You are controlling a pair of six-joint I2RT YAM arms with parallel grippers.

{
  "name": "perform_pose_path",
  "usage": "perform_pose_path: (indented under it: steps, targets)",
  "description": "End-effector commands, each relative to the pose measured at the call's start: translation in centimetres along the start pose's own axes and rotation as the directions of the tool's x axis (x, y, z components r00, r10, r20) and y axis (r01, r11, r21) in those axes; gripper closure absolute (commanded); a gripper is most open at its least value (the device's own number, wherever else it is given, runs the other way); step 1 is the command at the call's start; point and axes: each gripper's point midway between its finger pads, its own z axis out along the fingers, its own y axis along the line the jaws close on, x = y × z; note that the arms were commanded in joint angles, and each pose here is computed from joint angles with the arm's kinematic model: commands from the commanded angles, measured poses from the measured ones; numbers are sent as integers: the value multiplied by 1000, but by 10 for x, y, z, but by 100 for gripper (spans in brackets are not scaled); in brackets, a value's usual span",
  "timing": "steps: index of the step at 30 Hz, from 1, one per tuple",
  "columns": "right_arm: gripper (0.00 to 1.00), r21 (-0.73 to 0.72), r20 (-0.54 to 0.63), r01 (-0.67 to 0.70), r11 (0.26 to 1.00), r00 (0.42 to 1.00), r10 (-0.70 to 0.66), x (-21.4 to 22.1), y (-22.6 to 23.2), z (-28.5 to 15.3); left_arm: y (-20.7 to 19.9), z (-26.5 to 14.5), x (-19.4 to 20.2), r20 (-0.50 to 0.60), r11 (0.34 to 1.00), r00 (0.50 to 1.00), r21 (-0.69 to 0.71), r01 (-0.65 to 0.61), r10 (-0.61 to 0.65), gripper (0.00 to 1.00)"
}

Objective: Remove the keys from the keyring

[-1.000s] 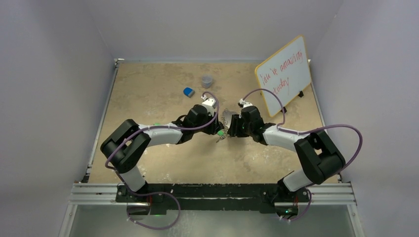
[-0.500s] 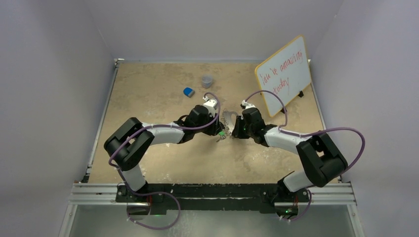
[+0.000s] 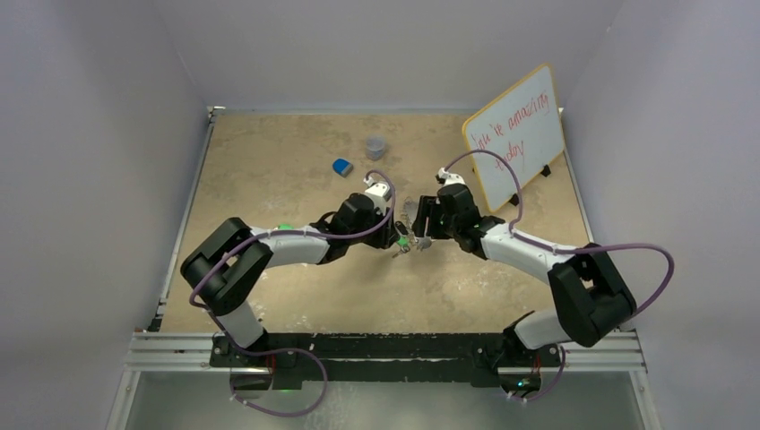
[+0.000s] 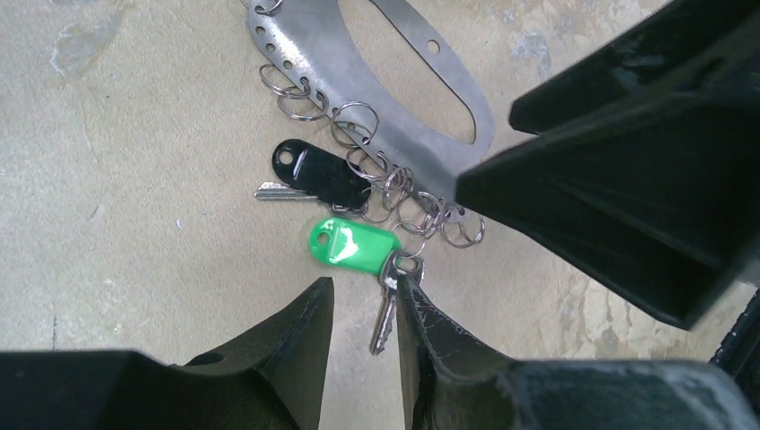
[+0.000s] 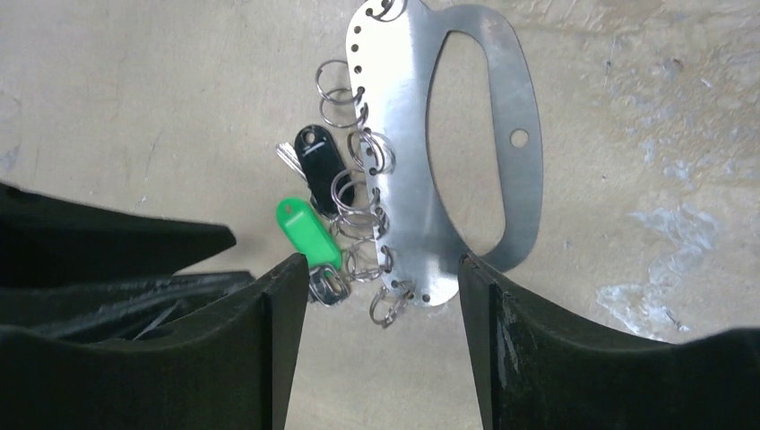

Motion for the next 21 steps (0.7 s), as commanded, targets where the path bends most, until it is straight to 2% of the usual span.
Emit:
perform_pose_path:
  steps: [1, 12, 21]
  targets:
    - [35, 47, 11, 10, 999, 1000, -10, -10, 6, 7, -9, -15, -20, 71, 1000, 997, 18, -3, 1, 69]
    - [33, 111, -48, 37, 993, 998, -32, 10, 2, 23, -8, -21, -21, 80, 1000, 997, 9, -9, 8, 69]
    - [32, 153, -58, 46, 987, 998, -37, 15, -7, 16, -9, -23, -23, 86, 1000, 996, 9, -9, 8, 69]
